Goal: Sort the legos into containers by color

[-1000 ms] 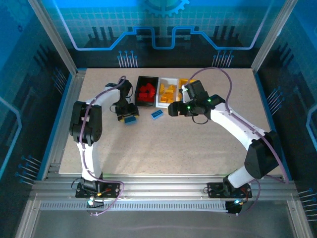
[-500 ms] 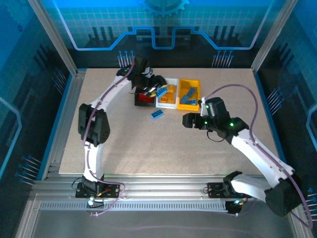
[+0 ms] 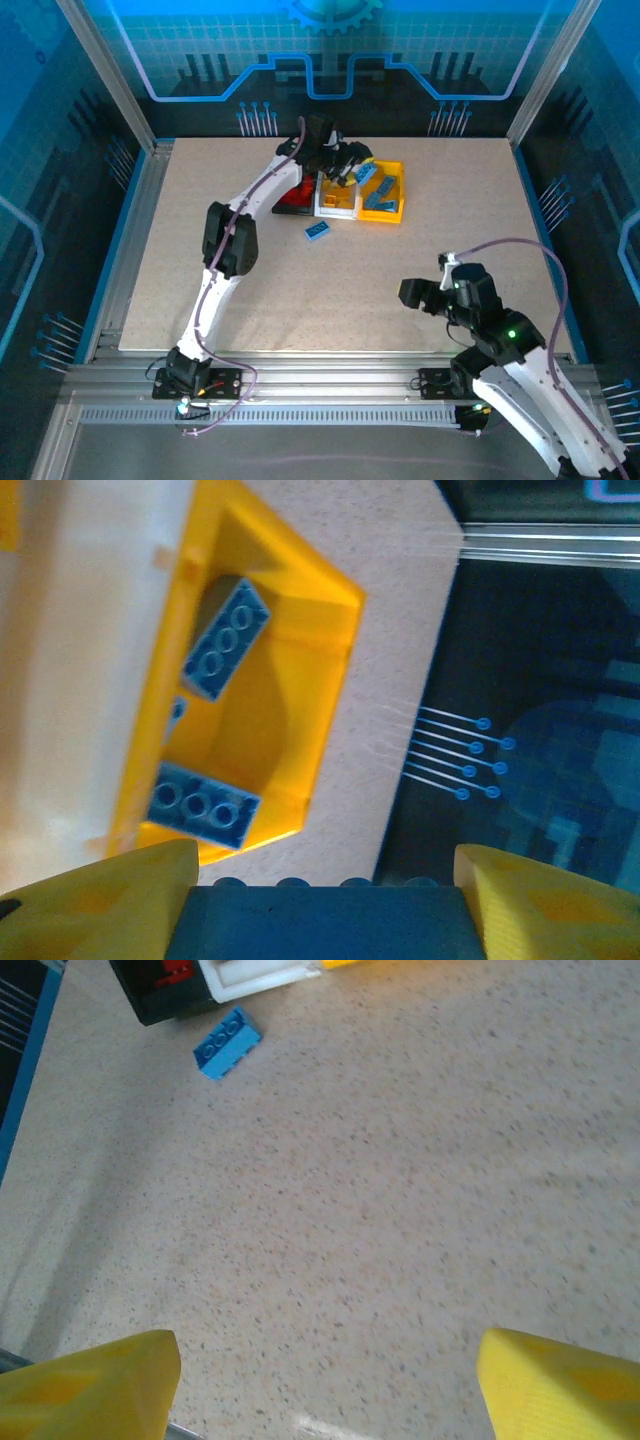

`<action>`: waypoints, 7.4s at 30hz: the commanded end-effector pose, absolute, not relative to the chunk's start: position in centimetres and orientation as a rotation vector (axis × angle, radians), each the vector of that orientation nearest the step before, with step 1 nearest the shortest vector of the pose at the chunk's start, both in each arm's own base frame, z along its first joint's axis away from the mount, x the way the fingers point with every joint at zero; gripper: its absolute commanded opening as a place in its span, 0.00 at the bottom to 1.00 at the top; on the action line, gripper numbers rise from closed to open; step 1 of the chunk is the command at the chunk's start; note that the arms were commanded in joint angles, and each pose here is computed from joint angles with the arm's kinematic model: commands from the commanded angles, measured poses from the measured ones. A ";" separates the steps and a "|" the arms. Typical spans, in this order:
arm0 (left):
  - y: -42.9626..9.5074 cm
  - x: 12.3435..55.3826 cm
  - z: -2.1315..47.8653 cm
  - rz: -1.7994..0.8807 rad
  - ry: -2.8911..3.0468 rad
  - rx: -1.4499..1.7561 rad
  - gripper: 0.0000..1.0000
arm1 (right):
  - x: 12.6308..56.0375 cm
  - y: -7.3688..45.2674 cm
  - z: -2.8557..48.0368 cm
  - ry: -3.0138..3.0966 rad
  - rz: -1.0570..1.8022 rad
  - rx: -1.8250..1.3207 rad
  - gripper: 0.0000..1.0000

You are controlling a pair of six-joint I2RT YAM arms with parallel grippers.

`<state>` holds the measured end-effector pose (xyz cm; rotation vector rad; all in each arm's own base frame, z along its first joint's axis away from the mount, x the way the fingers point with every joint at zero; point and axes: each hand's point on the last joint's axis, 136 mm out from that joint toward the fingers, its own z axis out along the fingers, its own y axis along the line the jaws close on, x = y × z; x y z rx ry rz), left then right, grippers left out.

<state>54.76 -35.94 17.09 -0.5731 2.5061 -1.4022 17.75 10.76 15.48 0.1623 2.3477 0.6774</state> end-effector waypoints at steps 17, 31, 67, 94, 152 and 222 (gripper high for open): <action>-40.2 56.9 17.7 -1.605 2.383 -0.620 0.60 | 14.3 8.0 12.9 2.420 0.605 0.303 0.78; -39.8 56.8 17.1 -1.575 2.409 -0.643 0.89 | 14.8 8.4 13.1 2.421 0.605 0.275 0.78; -21.9 38.2 11.0 -0.250 2.706 0.705 0.95 | 24.7 15.3 19.0 2.405 0.655 -0.054 0.79; -24.7 43.4 2.8 -0.226 2.688 0.800 0.83 | 24.8 14.5 20.4 2.453 0.590 -0.034 0.76; -34.9 34.7 21.1 -1.396 2.577 -0.074 0.34 | 22.9 13.5 13.6 2.496 0.637 0.101 0.86; -40.2 56.4 15.8 -1.449 2.438 -0.462 0.70 | 17.5 11.0 12.6 2.496 0.656 0.163 0.85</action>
